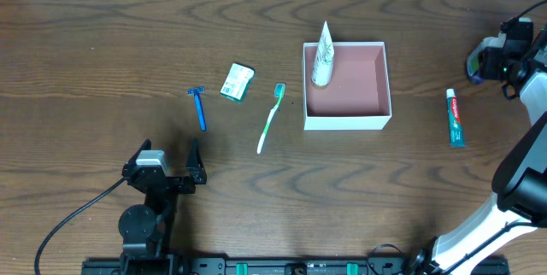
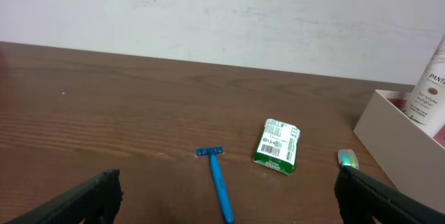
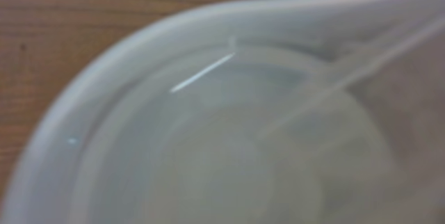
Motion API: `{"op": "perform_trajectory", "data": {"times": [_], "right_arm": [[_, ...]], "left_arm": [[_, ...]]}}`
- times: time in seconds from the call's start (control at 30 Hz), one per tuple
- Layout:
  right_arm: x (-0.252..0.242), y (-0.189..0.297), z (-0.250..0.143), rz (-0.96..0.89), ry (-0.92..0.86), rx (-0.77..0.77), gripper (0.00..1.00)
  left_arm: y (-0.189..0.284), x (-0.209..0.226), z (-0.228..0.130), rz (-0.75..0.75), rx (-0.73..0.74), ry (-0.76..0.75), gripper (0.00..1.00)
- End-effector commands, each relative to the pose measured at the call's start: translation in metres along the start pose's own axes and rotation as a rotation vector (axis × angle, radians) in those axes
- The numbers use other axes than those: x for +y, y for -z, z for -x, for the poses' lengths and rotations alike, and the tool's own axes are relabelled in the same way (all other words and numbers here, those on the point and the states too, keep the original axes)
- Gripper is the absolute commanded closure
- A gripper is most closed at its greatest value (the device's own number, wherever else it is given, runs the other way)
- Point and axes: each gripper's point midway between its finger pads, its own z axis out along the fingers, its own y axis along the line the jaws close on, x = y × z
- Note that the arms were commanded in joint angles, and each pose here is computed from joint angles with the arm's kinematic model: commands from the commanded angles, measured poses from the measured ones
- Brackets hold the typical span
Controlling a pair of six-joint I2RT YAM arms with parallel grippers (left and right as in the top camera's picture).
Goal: Pack container
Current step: 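Close the right gripper around the soap bottle pump head, then lift the soap bottle and carry it over the box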
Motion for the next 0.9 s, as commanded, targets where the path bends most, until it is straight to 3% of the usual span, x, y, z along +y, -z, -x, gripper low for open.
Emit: {"op": "perform_trajectory", "data": {"times": [0.0, 0.23, 0.53, 0.87], "right_arm": [[0.010, 0.010, 0.021, 0.089, -0.067, -0.082, 0.61], [0.024, 0.037, 0.050, 0.155, -0.086, -0.167, 0.63], [0.058, 0.128, 0.115, 0.222, -0.020, -0.364, 0.61], [0.142, 0.214, 0.143, 0.316, 0.108, -0.461, 0.63]], "left_arm": [[-0.001, 0.003, -0.016, 0.005, 0.046, -0.002, 0.02], [-0.001, 0.003, -0.015, 0.005, 0.046, -0.002, 0.02], [-0.001, 0.003, -0.016, 0.005, 0.046, -0.002, 0.02], [-0.001, 0.003, -0.016, 0.005, 0.046, -0.002, 0.02]]}}
